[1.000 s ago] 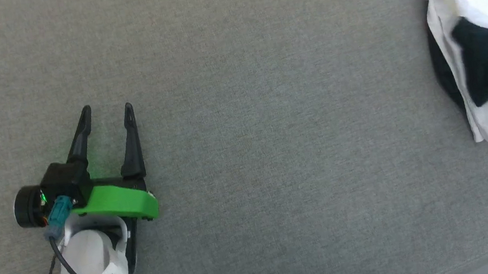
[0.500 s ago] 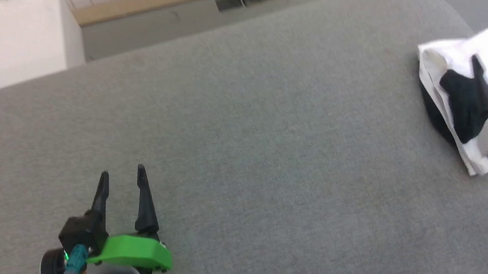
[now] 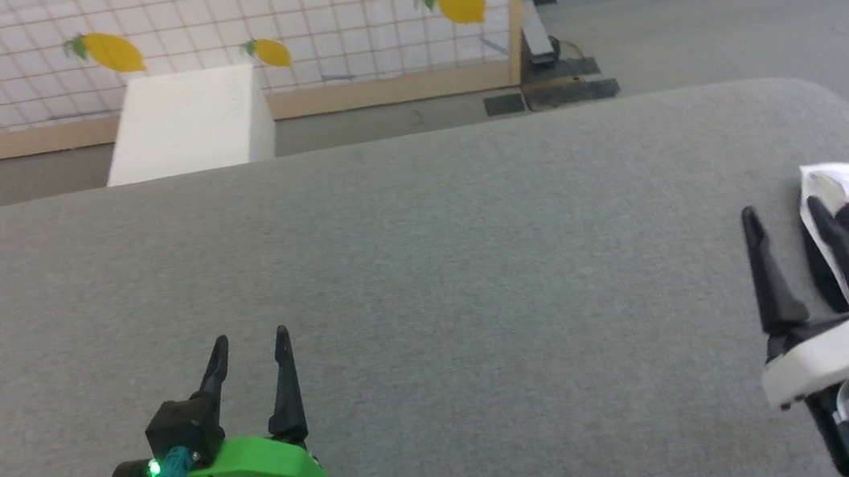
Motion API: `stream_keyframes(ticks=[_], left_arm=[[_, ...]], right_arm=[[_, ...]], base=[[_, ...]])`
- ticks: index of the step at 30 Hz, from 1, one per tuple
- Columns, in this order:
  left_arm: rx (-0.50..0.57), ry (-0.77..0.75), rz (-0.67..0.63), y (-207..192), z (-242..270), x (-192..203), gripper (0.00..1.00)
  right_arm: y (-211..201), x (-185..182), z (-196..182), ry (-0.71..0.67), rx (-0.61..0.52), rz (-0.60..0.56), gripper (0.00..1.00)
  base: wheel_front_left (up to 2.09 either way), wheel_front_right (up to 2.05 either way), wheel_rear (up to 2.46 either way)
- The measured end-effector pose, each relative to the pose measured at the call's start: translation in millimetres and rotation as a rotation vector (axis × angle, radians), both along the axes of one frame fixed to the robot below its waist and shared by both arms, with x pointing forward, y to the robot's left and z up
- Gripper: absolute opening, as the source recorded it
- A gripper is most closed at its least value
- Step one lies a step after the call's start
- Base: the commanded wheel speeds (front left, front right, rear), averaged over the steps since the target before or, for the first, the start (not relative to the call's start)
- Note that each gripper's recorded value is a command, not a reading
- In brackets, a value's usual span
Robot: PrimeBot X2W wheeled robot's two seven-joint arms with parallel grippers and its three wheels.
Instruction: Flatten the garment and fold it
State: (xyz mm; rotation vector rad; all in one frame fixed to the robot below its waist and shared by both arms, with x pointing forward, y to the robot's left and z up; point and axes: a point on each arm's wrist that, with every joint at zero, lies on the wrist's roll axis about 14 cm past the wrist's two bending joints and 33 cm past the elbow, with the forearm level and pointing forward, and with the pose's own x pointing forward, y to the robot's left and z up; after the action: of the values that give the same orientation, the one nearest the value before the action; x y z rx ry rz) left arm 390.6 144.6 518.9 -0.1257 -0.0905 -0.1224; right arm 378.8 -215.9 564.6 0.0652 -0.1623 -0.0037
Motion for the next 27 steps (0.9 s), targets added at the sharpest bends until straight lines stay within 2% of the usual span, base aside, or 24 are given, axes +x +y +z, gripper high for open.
stream_keyframes(ticks=[7,16,27], left_arm=[[-0.002,-0.017,0.035,11,6,-13,1.0],[-0.023,-0.015,0.053,15,5,-25,1.0],[-0.031,0.001,0.05,11,0,-26,1.0]], right_arm=[[31,-8,-5,-0.012,-0.005,0.068,1.0],[33,-25,-22,0.027,0.004,0.069,1.0],[34,-25,-25,0.038,0.019,0.073,1.0]], base=[[0.0,0.0,0.0],[0.0,0.0,0.0],[0.0,0.0,0.0]])
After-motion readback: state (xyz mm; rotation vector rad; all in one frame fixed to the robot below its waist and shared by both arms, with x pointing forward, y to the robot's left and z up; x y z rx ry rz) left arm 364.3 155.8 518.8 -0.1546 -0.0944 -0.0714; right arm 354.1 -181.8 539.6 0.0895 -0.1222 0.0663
